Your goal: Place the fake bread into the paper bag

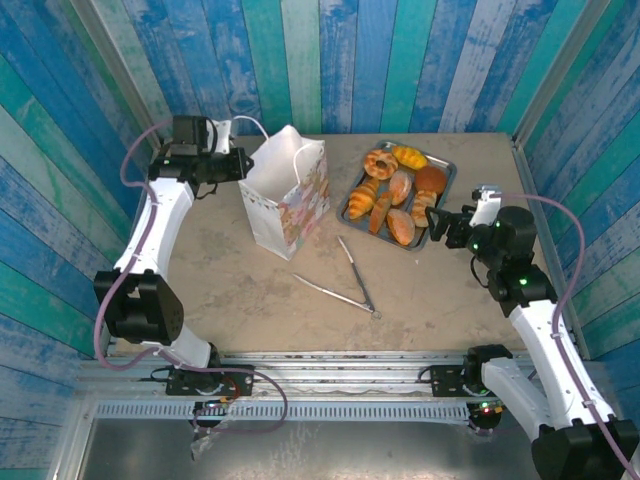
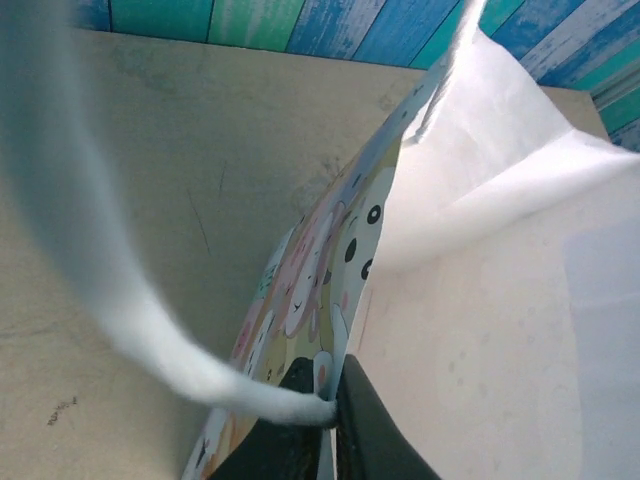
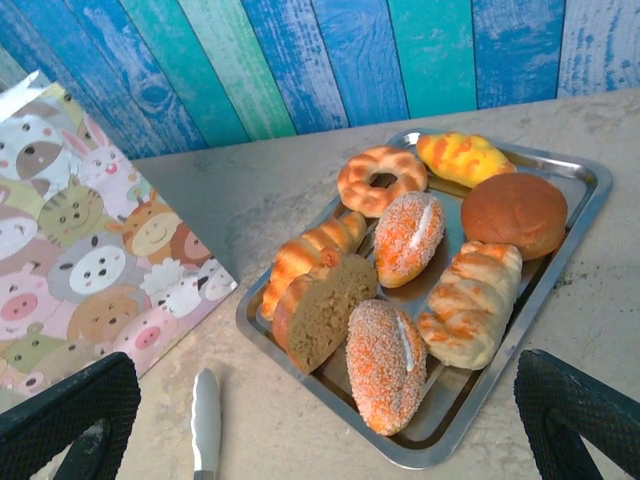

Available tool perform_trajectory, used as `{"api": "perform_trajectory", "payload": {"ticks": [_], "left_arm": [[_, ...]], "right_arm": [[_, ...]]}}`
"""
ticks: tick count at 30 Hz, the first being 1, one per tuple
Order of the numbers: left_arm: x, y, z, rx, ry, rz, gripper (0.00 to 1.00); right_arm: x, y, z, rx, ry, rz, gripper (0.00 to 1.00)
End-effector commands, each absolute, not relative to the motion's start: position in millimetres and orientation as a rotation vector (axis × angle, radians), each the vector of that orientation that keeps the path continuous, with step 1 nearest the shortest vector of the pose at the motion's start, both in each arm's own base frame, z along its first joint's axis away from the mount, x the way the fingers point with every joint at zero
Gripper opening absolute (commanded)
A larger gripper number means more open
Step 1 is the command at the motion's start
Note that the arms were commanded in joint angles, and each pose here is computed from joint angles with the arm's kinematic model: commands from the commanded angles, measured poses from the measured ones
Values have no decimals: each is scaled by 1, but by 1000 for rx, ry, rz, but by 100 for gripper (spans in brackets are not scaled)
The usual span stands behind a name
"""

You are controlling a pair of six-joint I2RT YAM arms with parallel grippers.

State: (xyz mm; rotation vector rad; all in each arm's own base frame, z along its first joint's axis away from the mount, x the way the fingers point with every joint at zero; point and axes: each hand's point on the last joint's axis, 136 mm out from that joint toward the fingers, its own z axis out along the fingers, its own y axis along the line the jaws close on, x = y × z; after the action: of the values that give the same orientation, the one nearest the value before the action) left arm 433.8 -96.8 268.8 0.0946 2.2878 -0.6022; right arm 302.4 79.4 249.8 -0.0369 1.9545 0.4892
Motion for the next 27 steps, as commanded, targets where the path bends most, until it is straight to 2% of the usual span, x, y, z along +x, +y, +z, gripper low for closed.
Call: {"api": "perform_trajectory", "payload": {"ticks": [1, 4, 11, 14, 19, 23, 27], "left_arm": [[432, -95, 281, 54, 2241, -596, 6], [422, -92, 290, -10, 2183, -617, 0], [395, -78, 306, -172, 2075, -612, 0], [385, -73, 311, -223, 2042, -613, 0], [377, -65, 313, -255, 2016, -581, 0], [374, -64, 315, -258, 2008, -577, 0], [372, -63, 316, -259, 2006, -568, 0]], "right_arm": [[295, 88, 254, -113, 1967, 480, 100], [291, 100, 249, -193, 1999, 442, 100], [270, 146, 237, -517, 2050, 312, 100], [249, 183, 224, -735, 2038, 303, 100], [207, 237, 182, -1078, 2039, 279, 100], [185, 258, 147, -1175, 2123, 275, 100], [176, 255, 110, -1171, 2274, 217, 100]]}}
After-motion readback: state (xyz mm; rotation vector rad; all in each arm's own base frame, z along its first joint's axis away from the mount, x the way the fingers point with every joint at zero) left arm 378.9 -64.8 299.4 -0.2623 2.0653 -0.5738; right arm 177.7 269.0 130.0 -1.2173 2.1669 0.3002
